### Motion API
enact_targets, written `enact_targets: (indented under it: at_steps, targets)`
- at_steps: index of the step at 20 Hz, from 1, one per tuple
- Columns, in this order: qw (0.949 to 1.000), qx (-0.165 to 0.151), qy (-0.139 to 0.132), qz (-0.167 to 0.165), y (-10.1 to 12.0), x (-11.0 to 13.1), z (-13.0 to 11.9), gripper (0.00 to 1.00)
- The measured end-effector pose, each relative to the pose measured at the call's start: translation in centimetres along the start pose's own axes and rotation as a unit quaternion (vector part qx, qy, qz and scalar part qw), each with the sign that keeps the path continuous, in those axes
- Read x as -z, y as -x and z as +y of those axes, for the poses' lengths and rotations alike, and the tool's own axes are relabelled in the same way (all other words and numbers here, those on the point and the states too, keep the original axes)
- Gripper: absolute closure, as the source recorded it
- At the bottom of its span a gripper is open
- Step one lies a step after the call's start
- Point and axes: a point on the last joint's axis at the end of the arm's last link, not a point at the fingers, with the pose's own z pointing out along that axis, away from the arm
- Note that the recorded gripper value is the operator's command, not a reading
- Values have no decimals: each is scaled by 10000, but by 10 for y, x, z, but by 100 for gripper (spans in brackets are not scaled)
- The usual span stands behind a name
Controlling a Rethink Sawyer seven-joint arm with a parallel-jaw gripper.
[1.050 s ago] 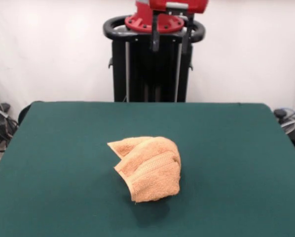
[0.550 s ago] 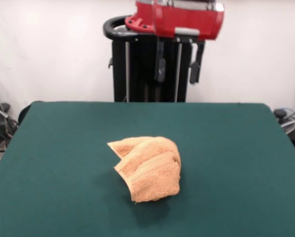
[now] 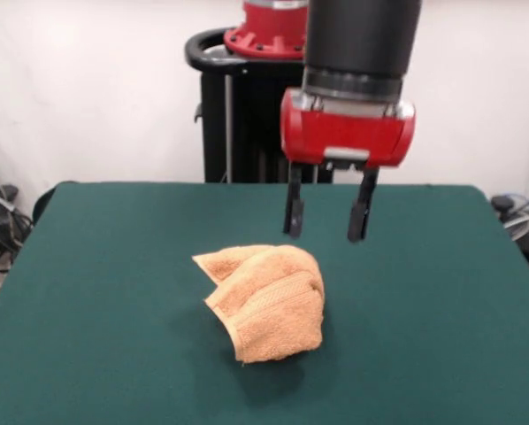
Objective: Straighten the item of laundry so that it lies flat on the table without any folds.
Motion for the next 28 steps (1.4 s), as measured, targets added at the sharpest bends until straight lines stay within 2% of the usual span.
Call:
enact_targets:
  at_steps: [3, 6, 13, 21, 28]
  targets:
    - [10000, -29, 15, 84, -5, -10, -3, 0]
    - [9999, -69, 17, 131, -12, -7, -8, 0]
    - [9995, -218, -5, 248, -47, 27, -22, 0]
    - [9991, -203, 11, 368, -79, 50, -13, 0]
    - [9983, -242, 55, 529, -109, 43, -11, 0]
